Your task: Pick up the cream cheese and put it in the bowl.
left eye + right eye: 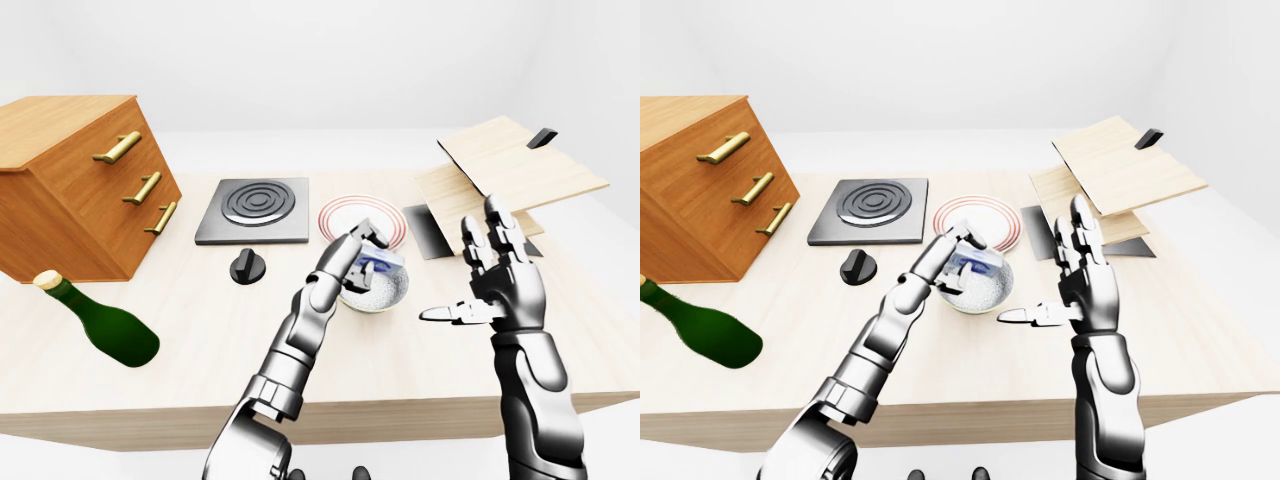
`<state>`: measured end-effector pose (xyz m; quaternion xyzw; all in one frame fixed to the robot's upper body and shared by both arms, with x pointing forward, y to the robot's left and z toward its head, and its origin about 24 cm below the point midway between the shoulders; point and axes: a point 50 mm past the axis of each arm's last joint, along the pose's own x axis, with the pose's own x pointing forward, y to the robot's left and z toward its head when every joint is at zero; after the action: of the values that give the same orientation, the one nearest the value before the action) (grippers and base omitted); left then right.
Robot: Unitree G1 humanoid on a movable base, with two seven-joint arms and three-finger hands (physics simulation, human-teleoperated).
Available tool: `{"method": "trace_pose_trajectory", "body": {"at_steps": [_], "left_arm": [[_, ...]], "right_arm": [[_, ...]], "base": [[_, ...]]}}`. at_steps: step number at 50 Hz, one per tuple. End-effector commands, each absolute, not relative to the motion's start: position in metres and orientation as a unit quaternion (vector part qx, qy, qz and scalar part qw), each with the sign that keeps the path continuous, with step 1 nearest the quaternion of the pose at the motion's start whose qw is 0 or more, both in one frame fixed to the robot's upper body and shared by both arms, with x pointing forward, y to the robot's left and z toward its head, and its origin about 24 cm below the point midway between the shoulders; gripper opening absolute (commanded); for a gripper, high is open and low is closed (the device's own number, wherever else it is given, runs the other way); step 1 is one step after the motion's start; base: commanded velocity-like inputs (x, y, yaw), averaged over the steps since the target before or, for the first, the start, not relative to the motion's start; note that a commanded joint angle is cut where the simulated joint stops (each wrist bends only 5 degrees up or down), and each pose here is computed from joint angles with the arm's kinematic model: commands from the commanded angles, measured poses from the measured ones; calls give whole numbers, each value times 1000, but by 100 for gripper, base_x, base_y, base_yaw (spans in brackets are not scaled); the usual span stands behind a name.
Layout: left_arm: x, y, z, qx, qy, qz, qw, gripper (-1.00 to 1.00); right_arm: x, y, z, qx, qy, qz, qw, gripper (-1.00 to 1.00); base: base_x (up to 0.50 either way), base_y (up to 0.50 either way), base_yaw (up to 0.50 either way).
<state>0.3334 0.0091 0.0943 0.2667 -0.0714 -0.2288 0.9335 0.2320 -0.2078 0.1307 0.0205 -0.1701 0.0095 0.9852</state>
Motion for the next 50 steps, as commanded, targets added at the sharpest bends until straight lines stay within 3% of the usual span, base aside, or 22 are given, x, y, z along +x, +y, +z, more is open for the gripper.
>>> {"method": "trace_pose_trajectory", "body": {"at_steps": [1, 16, 50], "left_arm": [[341, 11, 86, 279, -66, -224, 932, -100], [343, 21, 76, 331, -49, -236, 912, -100], [349, 22, 58, 341, -8, -230, 911, -100]], "right_arm": [[231, -208, 133, 21, -175, 10, 984, 100], [231, -206, 133, 22, -176, 12, 984, 100], [225, -207, 139, 20, -191, 13, 981, 100]], "base": [[0, 0, 0], [0, 0, 0], [0, 0, 0]]}}
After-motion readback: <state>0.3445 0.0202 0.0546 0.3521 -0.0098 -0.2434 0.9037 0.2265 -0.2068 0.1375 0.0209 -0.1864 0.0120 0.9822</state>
